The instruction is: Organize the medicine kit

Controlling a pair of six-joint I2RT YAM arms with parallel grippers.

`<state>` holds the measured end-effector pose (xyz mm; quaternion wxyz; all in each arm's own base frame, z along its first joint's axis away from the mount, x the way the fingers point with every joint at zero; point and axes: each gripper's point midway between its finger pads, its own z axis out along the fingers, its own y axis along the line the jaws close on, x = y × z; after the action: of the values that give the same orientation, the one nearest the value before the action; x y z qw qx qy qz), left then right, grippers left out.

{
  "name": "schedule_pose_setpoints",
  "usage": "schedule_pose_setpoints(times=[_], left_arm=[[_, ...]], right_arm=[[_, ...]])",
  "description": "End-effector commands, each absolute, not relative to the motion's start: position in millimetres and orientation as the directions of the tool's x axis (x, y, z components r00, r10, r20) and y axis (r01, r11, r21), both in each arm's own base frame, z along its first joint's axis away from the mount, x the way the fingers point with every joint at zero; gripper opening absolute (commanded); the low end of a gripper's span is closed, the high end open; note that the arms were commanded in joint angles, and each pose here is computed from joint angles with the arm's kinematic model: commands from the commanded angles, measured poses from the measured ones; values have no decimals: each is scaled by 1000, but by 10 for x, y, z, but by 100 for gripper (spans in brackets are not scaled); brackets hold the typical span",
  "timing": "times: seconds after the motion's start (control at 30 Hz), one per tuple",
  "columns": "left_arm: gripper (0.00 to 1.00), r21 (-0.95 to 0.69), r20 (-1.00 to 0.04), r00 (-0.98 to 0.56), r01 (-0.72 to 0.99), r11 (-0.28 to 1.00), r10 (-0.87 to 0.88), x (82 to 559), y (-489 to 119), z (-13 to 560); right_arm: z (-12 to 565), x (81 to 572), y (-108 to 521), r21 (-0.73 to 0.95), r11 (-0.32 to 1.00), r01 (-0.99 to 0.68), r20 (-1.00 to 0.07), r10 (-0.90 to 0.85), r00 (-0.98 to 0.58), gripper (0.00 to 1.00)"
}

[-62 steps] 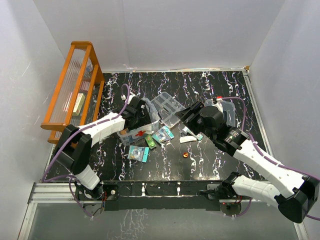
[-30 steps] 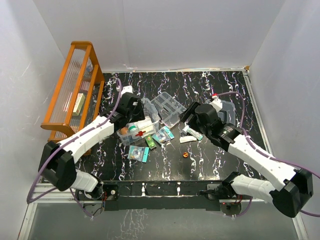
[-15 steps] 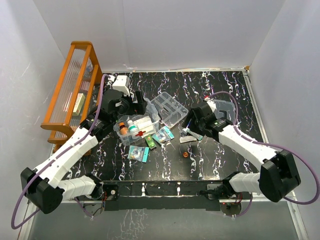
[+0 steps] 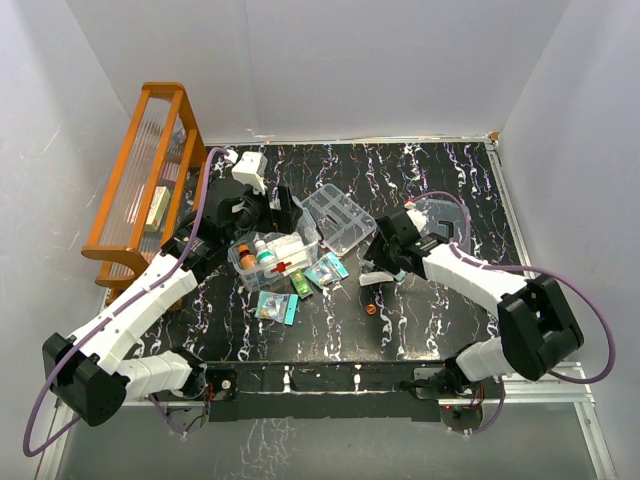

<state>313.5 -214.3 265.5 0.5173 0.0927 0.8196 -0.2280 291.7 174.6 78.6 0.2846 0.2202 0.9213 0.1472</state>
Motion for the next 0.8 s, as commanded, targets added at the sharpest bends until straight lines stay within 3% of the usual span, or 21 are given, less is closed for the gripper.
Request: schedule_pose_setpoints(times=[0.0,0.23,0.57,0.77], left_arm=[[99,-296,-901,-420,425,855,-103,3133,-2213,2854],[99,-292,-911,-400,449,844,-102,3089,-2213,2926],[99,-285,-914,-394,448,847,-99,3069,-2187,2945],[99,-287,-913,-394,442,850,-104,3067,-2171,2930]], right_arm=[[817,3092,1922,477,819,320,-448,539,-713,41],[694,2990,2386,581,774,252,-333,509,-794,49],[465,2837,2812,622,744,243,-245,480,-842,49],[357,2841,2829,599,763,244,-255,470,-845,45]])
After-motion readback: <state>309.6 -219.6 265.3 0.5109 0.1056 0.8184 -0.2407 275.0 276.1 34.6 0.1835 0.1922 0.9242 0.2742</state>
